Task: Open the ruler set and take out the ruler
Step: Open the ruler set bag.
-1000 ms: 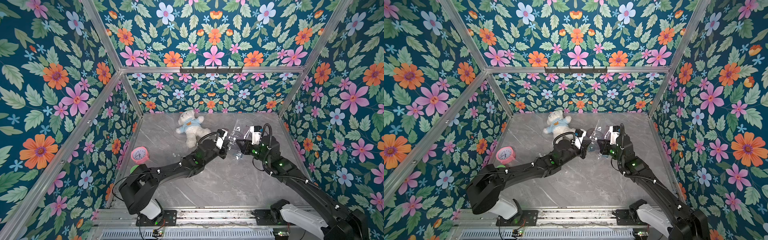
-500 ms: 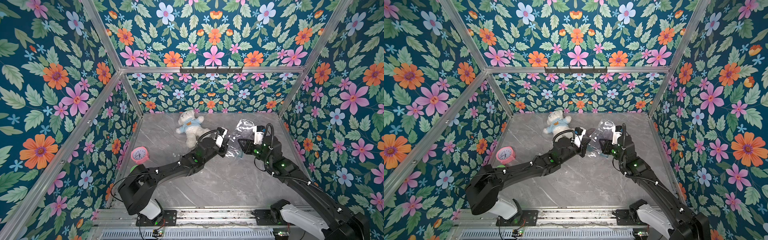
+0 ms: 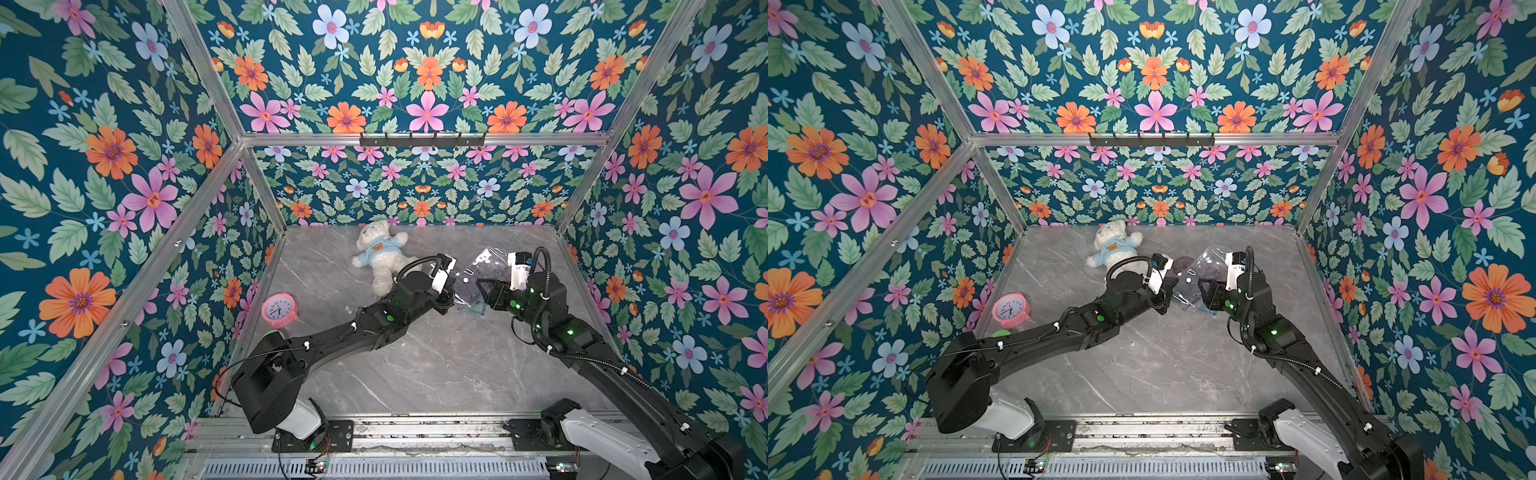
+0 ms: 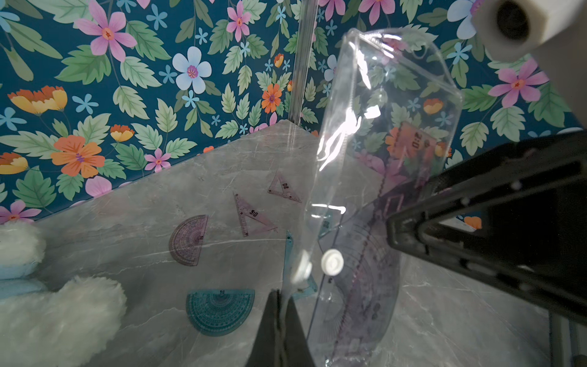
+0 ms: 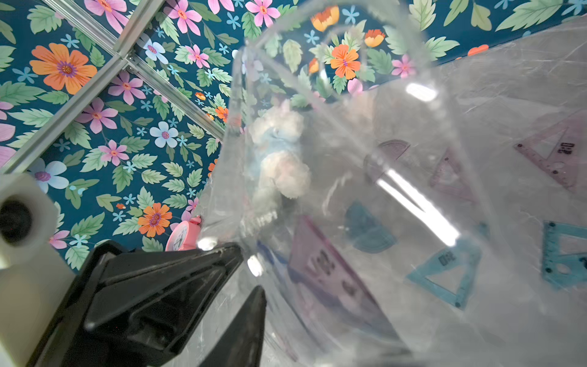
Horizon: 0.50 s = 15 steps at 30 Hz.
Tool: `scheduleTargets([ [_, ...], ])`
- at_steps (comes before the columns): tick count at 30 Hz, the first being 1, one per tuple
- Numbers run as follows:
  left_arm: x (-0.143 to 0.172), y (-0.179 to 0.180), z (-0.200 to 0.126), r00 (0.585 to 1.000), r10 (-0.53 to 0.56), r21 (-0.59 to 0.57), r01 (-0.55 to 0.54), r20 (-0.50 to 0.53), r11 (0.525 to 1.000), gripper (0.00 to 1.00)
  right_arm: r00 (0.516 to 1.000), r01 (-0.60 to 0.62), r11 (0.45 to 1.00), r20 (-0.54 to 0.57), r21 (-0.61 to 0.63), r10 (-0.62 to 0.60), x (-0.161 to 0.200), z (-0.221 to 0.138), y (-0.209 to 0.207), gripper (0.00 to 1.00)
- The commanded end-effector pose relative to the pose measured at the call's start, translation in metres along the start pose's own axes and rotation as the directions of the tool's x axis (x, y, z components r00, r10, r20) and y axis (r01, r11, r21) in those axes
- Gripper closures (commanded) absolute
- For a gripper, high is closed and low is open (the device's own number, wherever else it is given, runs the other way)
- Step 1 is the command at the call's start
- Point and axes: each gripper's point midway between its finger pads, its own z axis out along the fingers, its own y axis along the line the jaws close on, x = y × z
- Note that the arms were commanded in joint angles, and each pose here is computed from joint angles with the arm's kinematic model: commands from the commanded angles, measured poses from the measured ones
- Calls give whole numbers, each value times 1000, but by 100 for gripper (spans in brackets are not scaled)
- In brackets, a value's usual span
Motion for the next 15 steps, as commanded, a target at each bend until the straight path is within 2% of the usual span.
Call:
scheduleTargets([
  [1,-2,4,-3,1000,29,-19,-29,-7,999,100,1000,6,998,9,58,-7,0,-4,-10,51],
  [9,0,3,-2,999,42,-13,-43,-25,999,100,1000,-10,997,-2,77,10,4,-6,-14,52],
  [15,8,6,2,996,63,-33,-65,-69,997,100,999,-12,1000,-35,27,13,6,-8,0,62],
])
